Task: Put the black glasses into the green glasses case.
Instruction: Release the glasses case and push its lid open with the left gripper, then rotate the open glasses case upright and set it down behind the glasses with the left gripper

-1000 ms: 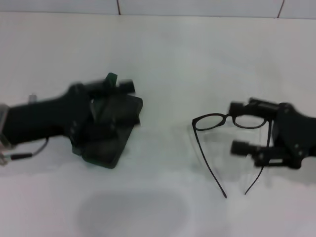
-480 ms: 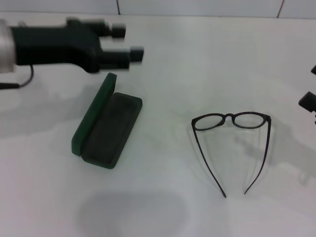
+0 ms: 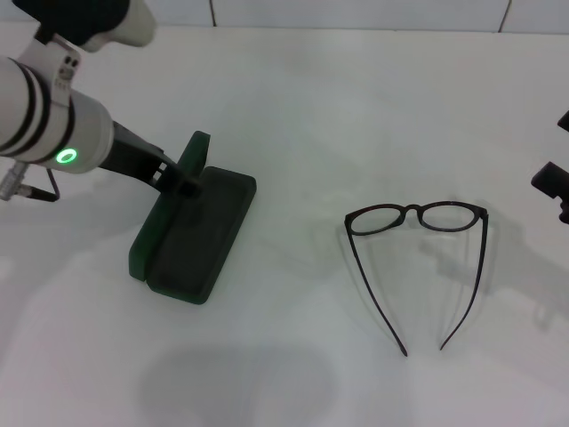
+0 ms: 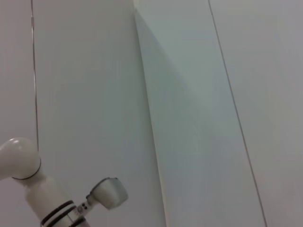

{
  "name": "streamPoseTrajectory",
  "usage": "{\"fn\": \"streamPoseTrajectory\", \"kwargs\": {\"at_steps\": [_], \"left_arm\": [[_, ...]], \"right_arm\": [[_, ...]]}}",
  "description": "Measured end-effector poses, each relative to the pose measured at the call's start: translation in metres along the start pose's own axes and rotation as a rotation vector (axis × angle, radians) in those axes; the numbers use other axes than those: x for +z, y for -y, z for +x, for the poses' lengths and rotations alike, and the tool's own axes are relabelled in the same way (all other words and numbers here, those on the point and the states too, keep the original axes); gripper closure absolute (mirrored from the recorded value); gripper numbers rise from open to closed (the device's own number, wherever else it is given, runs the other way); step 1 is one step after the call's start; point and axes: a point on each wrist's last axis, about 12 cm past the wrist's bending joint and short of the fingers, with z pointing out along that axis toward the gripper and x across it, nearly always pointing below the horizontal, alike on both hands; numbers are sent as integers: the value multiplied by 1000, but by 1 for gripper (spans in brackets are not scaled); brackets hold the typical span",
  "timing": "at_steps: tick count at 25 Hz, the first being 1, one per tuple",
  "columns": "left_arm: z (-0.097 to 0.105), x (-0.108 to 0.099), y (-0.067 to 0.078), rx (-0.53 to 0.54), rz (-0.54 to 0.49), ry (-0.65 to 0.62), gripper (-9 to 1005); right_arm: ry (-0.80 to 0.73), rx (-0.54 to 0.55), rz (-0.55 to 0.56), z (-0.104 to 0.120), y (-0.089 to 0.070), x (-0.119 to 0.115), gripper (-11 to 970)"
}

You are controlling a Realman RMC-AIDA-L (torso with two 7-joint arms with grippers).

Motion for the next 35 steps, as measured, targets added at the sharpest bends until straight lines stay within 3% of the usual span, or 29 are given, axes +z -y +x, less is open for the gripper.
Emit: {"fn": "streamPoseTrajectory", "kwargs": {"at_steps": [11,24,28,31,35], "left_arm": [[4,16,5,-44,33,-65,293],[-1,14,7,-7,26,-52,745],[-19,4,15,103,1,52,800],[-41,0,27,273,-21,173,799],[-60,16,49,556,-14,285,798]], "right_arm": [[-3,-14,10,2,-1,-1,103],[9,7,10,5,-7,-7,103],[44,7,-36,1,-13,-8,103],[61,7,-66,-2,-16,-8,103],[69,16,-109,-2,-20,-6,103]]}}
